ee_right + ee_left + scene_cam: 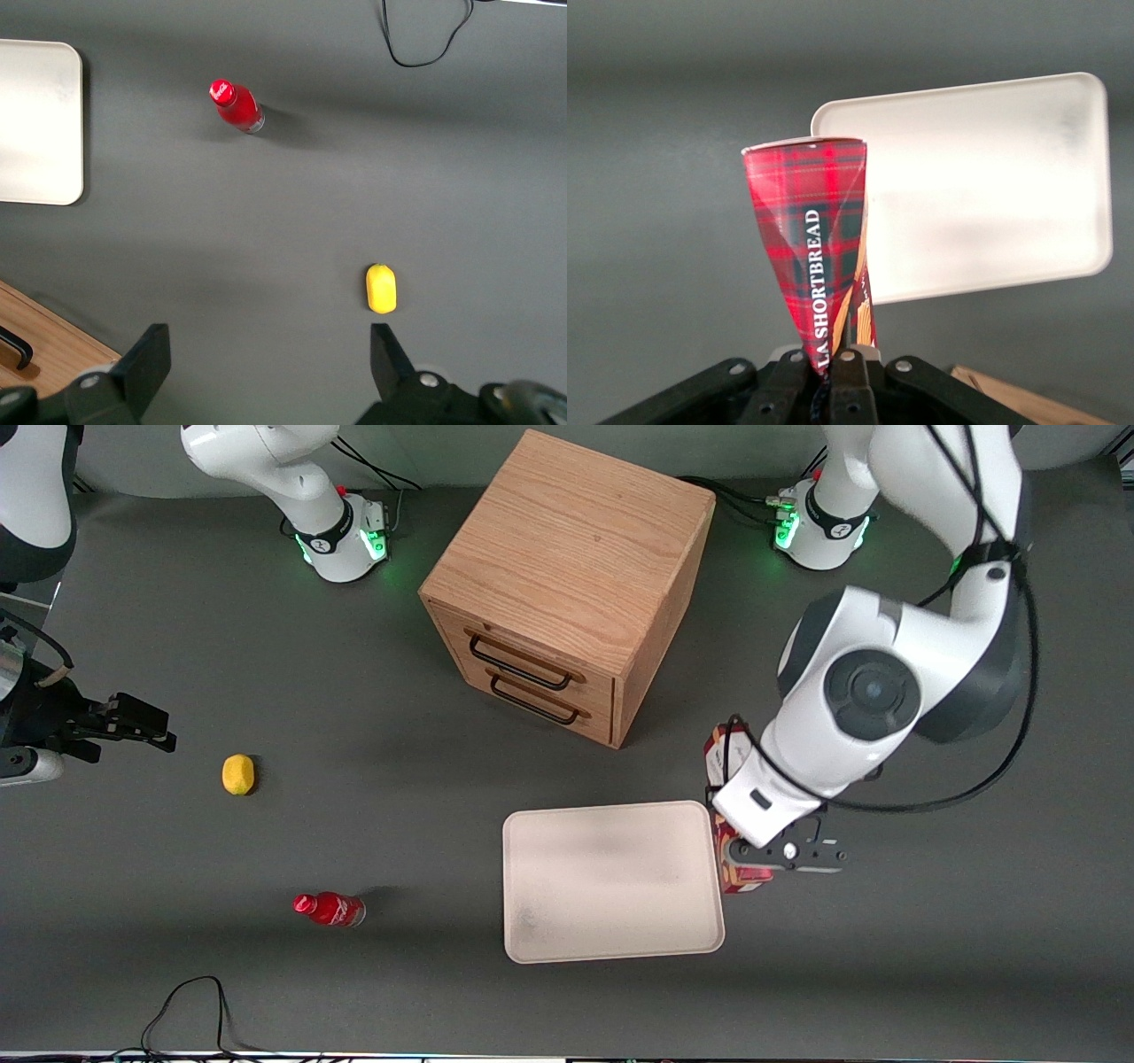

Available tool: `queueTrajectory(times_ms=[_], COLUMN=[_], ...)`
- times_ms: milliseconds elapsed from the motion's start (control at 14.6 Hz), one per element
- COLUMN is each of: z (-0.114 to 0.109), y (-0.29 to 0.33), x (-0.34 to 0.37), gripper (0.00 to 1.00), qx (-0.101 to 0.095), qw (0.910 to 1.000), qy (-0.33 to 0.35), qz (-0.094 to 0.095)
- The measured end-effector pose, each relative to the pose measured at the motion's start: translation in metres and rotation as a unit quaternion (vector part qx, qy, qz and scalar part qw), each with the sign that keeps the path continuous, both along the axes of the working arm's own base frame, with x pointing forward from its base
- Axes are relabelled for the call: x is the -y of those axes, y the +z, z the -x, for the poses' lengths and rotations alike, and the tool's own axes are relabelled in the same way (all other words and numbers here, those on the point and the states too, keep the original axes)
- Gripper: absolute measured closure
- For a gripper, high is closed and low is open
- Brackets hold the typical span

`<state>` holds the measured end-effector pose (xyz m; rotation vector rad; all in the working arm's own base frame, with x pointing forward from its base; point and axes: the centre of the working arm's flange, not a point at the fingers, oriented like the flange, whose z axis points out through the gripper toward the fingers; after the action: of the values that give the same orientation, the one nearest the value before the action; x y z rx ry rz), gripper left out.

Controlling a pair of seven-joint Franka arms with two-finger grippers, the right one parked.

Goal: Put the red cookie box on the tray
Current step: 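Lower the box onto the tray's rim edge, laying it flat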

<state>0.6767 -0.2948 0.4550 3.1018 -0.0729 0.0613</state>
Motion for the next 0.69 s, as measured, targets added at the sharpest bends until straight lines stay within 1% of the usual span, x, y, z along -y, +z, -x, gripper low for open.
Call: queueTrajectory(times_ms=[69,274,480,549,686], z=[-0.007,-0.025,-0.035,-0.036,-0.036], y=[-0.020,-0.070,-0.109,-0.122,-0.145], x=[0.000,-0.001,0.000,0.000,0.001], gripper=[0.96,0.96,0.96,0.96,0.96], qx=[0.000,0.008,0.026,0.028,0.021], qw=[1.0000,0.9999,0.9995,0.9995,0.9997], qy=[0.002,0.008,0.011,0.011,0.010], qz=[0.000,0.004,0.012,0.013,0.009])
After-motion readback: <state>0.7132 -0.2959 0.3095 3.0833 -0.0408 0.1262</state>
